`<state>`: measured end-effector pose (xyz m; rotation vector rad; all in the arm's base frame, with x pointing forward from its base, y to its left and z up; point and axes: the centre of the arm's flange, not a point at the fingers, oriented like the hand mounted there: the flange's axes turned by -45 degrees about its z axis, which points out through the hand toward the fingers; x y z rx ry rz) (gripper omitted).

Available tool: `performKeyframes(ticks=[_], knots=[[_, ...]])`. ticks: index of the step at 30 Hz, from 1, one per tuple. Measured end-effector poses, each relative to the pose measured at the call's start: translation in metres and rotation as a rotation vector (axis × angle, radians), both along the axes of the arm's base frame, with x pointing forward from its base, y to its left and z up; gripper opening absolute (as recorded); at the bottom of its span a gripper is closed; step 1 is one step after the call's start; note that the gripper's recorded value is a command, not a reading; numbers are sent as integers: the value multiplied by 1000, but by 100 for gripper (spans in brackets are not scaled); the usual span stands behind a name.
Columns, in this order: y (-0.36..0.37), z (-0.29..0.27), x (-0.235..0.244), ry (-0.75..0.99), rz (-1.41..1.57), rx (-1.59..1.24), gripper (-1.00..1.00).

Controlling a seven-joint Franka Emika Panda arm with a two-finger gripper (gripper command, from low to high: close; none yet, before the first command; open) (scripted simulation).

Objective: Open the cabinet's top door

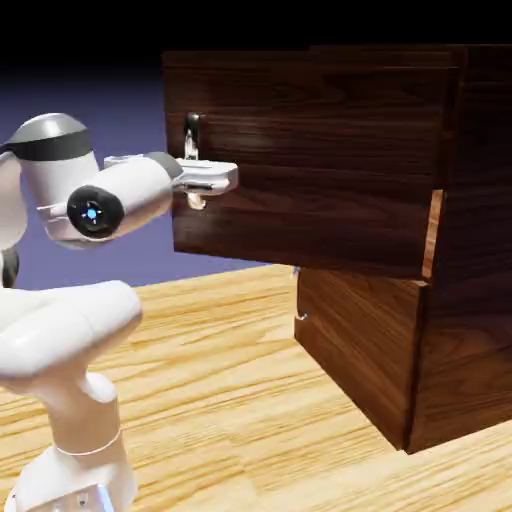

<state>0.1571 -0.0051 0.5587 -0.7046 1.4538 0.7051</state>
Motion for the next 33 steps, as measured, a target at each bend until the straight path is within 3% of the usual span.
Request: performKeyframes(ticks=[17, 32, 33], knots=[[-122, 0, -20, 0, 296, 0, -100], [-252, 0, -1, 0, 611, 0, -100], [-257, 0, 0, 0, 624, 0, 100]])
